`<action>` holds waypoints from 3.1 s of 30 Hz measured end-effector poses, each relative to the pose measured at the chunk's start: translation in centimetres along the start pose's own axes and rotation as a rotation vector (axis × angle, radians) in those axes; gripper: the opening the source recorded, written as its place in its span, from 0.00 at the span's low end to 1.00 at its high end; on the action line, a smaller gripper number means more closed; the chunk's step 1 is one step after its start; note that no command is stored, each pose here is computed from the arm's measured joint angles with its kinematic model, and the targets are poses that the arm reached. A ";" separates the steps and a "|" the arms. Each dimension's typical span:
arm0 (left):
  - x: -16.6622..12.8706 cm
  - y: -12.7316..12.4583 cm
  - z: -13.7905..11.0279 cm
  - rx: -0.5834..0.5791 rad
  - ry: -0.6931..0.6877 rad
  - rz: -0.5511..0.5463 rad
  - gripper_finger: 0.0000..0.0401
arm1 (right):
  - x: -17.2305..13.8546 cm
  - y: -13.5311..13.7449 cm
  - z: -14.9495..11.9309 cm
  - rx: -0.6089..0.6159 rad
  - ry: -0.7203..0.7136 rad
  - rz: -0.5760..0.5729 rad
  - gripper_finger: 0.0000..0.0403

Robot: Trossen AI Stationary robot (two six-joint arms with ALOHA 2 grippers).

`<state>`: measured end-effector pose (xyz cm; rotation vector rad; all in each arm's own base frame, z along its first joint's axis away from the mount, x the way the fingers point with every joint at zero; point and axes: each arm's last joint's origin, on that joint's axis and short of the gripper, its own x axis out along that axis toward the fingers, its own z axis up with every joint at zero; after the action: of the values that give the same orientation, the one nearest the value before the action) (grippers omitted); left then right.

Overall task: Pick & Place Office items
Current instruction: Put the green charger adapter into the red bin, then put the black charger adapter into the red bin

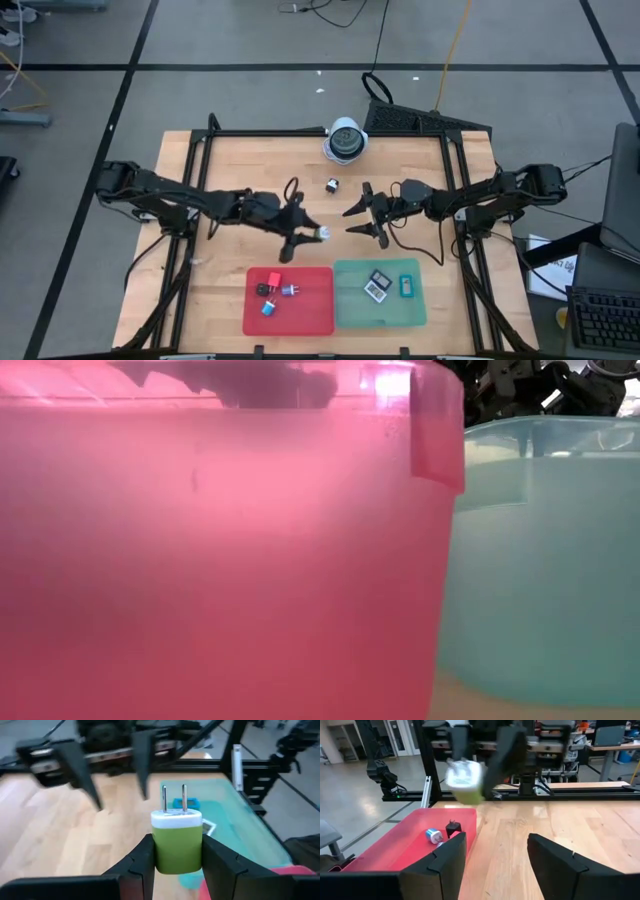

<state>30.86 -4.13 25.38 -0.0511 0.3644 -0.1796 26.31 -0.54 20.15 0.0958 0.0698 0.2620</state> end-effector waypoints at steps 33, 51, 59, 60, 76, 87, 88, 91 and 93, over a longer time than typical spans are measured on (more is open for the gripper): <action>-2.1 -7.7 -12.8 0.128 -0.045 -0.227 0.31 | -0.1 -0.3 -0.2 -0.015 0.015 -0.016 0.46; -0.8 -7.1 -14.6 -0.059 0.039 -0.171 0.40 | -0.1 -0.3 -0.2 -0.015 0.019 -0.018 0.45; -0.9 -6.5 -13.9 -0.082 0.017 -0.151 0.33 | -0.1 -0.5 -0.2 -0.060 0.016 -0.077 0.45; -1.0 -6.3 -13.6 -0.084 0.005 -0.152 0.32 | -0.1 -0.6 -0.2 -0.077 0.015 -0.116 0.45; -3.5 -3.8 -8.9 -0.076 -0.224 -0.085 0.32 | 1.5 -4.5 -4.0 0.100 0.301 -0.517 0.49; -3.4 -2.8 -8.9 -0.093 -0.223 -0.046 0.31 | 4.1 -11.4 -6.9 0.154 0.486 -0.706 0.73; -3.4 -2.8 -8.9 -0.093 -0.222 -0.045 0.30 | 4.2 -11.9 -7.1 0.158 0.488 -0.715 0.73; -3.4 -2.8 -8.9 -0.092 -0.221 -0.045 0.30 | 4.4 -12.9 -7.9 0.168 0.503 -0.734 0.73; -3.4 -2.8 -8.9 -0.092 -0.219 -0.045 0.30 | 4.3 -13.1 -8.4 0.174 0.520 -0.739 0.72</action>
<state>24.08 -6.42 18.47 -0.1689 0.1525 -0.1995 33.10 -11.33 10.23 0.1661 0.6316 -0.4661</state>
